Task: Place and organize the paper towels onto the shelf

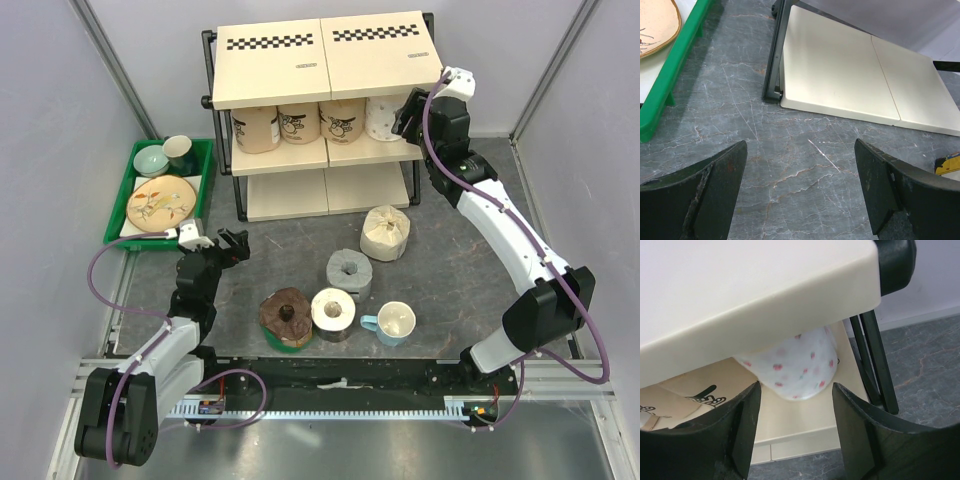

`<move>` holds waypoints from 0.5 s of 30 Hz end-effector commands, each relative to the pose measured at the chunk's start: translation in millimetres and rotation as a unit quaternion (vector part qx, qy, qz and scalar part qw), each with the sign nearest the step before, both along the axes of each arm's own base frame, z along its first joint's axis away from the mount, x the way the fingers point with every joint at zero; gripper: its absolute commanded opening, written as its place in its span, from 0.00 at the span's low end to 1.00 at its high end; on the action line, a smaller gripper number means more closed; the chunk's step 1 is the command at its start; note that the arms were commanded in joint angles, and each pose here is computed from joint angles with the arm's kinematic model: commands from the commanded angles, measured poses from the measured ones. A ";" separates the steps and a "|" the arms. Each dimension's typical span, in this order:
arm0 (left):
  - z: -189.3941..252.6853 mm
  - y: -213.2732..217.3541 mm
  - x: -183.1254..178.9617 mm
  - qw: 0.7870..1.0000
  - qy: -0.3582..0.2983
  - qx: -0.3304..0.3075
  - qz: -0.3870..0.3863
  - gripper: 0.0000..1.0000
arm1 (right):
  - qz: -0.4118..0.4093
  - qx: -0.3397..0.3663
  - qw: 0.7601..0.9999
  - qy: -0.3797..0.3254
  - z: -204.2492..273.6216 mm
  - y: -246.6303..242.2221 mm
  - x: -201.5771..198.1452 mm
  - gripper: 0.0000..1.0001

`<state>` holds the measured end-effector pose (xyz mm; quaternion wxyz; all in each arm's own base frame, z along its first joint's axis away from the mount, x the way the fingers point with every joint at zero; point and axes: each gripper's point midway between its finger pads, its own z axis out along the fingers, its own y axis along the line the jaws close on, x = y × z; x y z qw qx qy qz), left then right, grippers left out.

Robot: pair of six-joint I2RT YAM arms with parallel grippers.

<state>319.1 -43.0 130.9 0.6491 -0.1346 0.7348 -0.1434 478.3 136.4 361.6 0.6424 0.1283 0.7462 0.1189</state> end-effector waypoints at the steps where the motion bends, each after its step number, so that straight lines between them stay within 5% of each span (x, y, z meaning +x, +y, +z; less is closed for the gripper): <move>1: 16.9 1.0 4.7 1.000 -0.026 -0.015 0.008 0.95 | 0.001 0.017 0.999 -0.046 36.8 -3.3 -6.5 0.67; 15: 16.7 1.0 4.4 0.999 -0.026 -0.016 0.008 0.95 | 0.023 0.029 0.999 -0.029 20.2 -5.1 -36.8 0.70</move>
